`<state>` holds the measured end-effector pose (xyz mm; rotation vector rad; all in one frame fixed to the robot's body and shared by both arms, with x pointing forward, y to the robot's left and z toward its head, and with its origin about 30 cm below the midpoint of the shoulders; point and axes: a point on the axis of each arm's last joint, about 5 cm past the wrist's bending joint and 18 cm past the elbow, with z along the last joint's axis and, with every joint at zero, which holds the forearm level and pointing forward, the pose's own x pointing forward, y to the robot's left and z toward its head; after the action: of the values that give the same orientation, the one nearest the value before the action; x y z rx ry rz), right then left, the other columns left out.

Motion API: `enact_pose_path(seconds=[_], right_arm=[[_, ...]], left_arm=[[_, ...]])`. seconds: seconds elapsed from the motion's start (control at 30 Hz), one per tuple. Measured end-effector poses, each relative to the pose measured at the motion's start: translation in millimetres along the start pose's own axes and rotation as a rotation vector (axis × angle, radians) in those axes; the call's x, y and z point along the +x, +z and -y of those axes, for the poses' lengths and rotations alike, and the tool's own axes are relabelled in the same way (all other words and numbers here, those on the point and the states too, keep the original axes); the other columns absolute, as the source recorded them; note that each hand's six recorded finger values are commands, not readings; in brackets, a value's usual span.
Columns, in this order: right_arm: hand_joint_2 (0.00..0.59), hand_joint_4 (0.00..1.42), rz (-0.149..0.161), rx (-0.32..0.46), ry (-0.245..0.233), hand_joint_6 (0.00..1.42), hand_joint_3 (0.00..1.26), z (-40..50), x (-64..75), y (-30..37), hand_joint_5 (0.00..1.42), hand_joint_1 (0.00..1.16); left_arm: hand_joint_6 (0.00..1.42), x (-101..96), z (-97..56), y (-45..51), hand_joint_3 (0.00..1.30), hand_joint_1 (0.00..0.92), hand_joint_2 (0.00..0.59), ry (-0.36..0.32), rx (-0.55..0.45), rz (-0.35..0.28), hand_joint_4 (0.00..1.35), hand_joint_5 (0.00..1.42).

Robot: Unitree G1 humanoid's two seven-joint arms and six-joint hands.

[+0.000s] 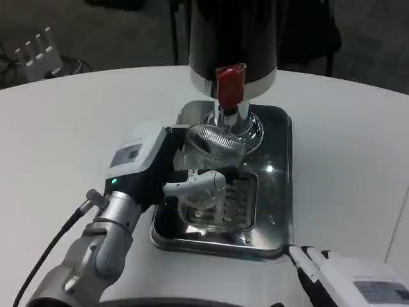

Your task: Grasp the cup under the faucet to collect the drink, then remove the cup.

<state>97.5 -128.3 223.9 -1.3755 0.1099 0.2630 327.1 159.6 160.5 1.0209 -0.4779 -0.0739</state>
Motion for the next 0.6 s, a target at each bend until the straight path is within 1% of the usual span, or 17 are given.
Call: enact_pose_path(seconds=[0.07,0.13,0.23,0.3,0.33,0.37,0.43,0.53,0.6], right_arm=[[0.49,0.0,0.001,0.002,0.001,0.0,0.01,0.0,0.0,-0.1,0.0,0.09],[0.49,0.0,0.003,0.003,0.001,0.0,0.01,0.0,0.0,-0.1,0.0,0.09],[0.49,0.0,0.005,0.005,0.008,0.0,0.02,0.0,0.0,-0.1,0.0,0.09],[0.49,0.0,0.005,0.005,0.014,0.0,0.02,0.0,0.0,-0.1,0.0,0.09],[0.49,0.0,0.005,0.005,0.015,0.0,0.02,0.0,0.0,-0.1,0.0,0.09],[0.49,0.0,0.005,0.005,0.015,0.0,0.02,0.0,0.0,-0.1,0.0,0.09],[0.49,0.0,0.006,0.005,0.018,0.0,0.02,0.0,0.0,-0.1,0.0,0.09],[0.49,0.0,0.008,0.005,0.019,0.0,0.03,0.1,0.1,0.0,0.0,0.09],[0.49,0.0,0.008,0.005,0.021,0.0,0.03,0.1,0.1,0.0,0.0,0.09]], left_arm=[[1.29,0.9,-0.1,0.3,0.69,0.344,0.195,-0.003,0.001,0.001,0.77,1.03],[1.25,1.4,-0.2,0.5,0.65,0.324,0.19,-0.005,-0.001,0.001,0.71,0.98],[1.11,1.8,-0.3,1.1,0.57,0.294,0.175,-0.015,-0.01,0.003,0.58,0.84],[0.99,1.8,0.0,1.4,0.53,0.272,0.164,-0.019,-0.015,0.005,0.52,0.73],[0.89,1.8,-0.1,1.4,0.5,0.254,0.161,-0.023,-0.022,0.003,0.45,0.64],[0.82,1.7,-0.2,1.2,0.47,0.244,0.159,-0.027,-0.022,0.003,0.42,0.59],[0.71,1.4,-0.6,0.5,0.45,0.231,0.149,-0.045,-0.018,0.003,0.37,0.5],[0.6,1.0,-1.0,-0.1,0.43,0.21,0.144,-0.052,-0.012,0.004,0.3,0.42],[0.55,0.8,-1.7,-0.8,0.42,0.196,0.14,-0.058,-0.01,0.003,0.29,0.39]])
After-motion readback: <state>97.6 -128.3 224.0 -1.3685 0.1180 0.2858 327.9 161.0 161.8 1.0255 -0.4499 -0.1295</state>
